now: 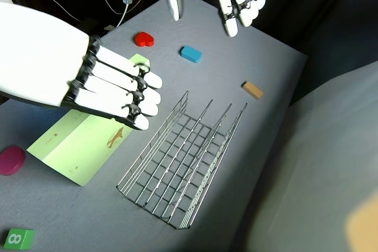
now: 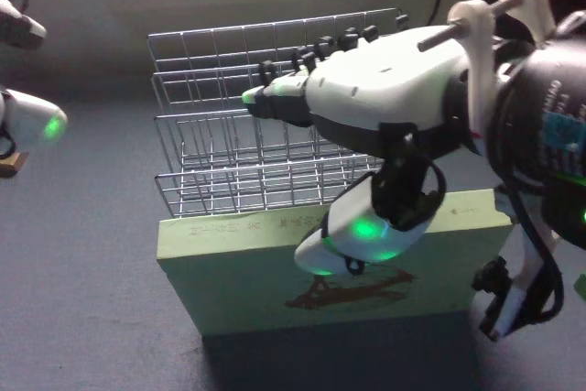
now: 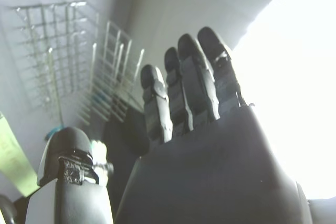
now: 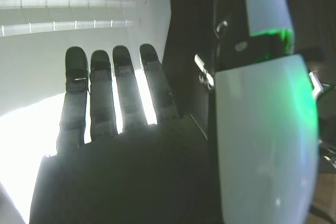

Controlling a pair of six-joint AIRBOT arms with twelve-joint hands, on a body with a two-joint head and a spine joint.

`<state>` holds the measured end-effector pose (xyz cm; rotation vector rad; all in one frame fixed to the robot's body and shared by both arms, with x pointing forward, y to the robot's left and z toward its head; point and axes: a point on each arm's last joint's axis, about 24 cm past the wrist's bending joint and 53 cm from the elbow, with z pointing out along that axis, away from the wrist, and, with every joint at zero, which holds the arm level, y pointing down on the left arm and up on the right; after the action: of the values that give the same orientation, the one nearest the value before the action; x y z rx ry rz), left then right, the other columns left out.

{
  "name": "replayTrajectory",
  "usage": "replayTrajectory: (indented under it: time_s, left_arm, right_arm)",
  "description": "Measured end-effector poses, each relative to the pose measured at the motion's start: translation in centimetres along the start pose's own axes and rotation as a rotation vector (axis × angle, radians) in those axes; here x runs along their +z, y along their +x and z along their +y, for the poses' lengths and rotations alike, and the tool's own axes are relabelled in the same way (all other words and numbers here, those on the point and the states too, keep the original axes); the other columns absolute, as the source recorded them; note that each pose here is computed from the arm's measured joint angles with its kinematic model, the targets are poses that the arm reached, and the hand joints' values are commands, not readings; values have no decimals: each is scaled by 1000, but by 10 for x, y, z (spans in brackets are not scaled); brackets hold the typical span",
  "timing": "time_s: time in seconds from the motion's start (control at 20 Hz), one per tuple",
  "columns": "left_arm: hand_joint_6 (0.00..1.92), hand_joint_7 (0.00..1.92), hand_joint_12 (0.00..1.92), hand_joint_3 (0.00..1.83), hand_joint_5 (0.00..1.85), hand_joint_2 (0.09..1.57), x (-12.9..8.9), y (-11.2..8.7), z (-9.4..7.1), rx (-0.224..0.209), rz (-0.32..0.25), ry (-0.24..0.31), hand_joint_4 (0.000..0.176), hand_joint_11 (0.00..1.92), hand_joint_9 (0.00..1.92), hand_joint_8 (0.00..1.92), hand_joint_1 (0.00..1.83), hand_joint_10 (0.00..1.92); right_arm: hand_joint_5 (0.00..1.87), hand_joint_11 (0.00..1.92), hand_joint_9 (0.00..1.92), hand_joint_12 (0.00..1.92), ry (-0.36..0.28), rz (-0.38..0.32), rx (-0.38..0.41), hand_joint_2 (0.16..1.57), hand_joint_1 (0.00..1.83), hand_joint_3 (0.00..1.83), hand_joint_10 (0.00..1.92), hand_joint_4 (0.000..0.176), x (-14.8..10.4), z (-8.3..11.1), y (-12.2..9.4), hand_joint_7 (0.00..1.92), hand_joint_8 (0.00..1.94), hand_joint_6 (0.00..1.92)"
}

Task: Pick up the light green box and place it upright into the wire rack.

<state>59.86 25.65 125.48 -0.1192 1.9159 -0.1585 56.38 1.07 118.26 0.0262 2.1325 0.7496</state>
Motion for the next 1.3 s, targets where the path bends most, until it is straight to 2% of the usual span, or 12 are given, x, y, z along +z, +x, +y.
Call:
replayTrajectory:
  time_s: [0.05,0.1,0.2,0.3,0.4,0.6,0.75,1.0,1.05,1.15,1.2,1.3]
  left_arm:
    - [2,307,681,4,363,1150,0,-2,1,23,-4,-5,82,0,304,1,189,2]
    - [2,308,681,4,364,1150,0,-2,1,67,-4,-5,82,0,305,1,189,2]
    - [2,308,682,3,364,1150,-1,7,-1,104,31,7,82,0,305,1,188,2]
    - [2,308,683,5,364,1156,-1,10,-2,105,44,9,82,0,305,1,191,2]
    - [2,308,684,6,365,1158,-1,8,0,124,36,4,83,0,306,1,192,2]
    - [2,309,685,5,365,1159,-1,8,0,125,38,4,82,0,307,1,192,2]
    - [2,310,688,5,366,1163,-1,9,0,125,39,4,82,0,305,1,186,1]
    - [1,311,683,5,367,1166,-1,9,3,123,43,-10,82,0,303,1,180,0]
    - [1,311,683,5,366,1167,-1,9,4,123,45,-13,82,0,303,1,180,0]
    - [1,311,682,4,366,1167,-1,9,4,123,46,-12,80,0,304,1,179,0]
    - [1,312,683,4,367,1167,-1,9,4,123,46,-13,80,0,304,1,179,0]
    - [1,312,683,4,367,1167,-3,10,1,129,47,-11,80,0,304,1,179,0]
  right_arm:
    - [101,0,59,503,-7,3,-14,931,837,0,0,46,3,4,0,85,1,3]
    - [102,0,58,502,-2,21,-23,929,839,0,0,45,7,5,4,84,1,3]
    - [101,0,57,505,8,59,-22,929,843,0,0,45,13,6,12,82,0,2]
    - [97,0,56,520,18,75,-28,926,843,0,0,45,19,5,15,79,0,0]
    - [98,0,52,523,43,79,-33,923,841,0,0,45,24,-1,15,67,0,1]
    - [104,0,54,526,82,113,-38,912,834,0,1,44,32,-12,24,65,0,3]
    - [105,0,55,527,88,130,-43,908,832,0,1,44,33,-13,31,66,0,2]
    - [142,0,110,670,95,133,-44,892,828,0,10,41,35,-16,33,95,5,7]
    - [165,0,134,713,97,135,-45,903,839,0,13,31,35,-17,34,110,6,10]
    - [248,0,240,921,103,142,-43,929,875,4,18,0,36,-19,37,227,11,12]
    - [313,26,326,1048,101,140,-47,970,906,8,23,0,36,-19,37,320,9,13]
    - [466,204,517,1137,101,137,-48,1045,1028,7,36,0,37,-20,36,511,10,18]
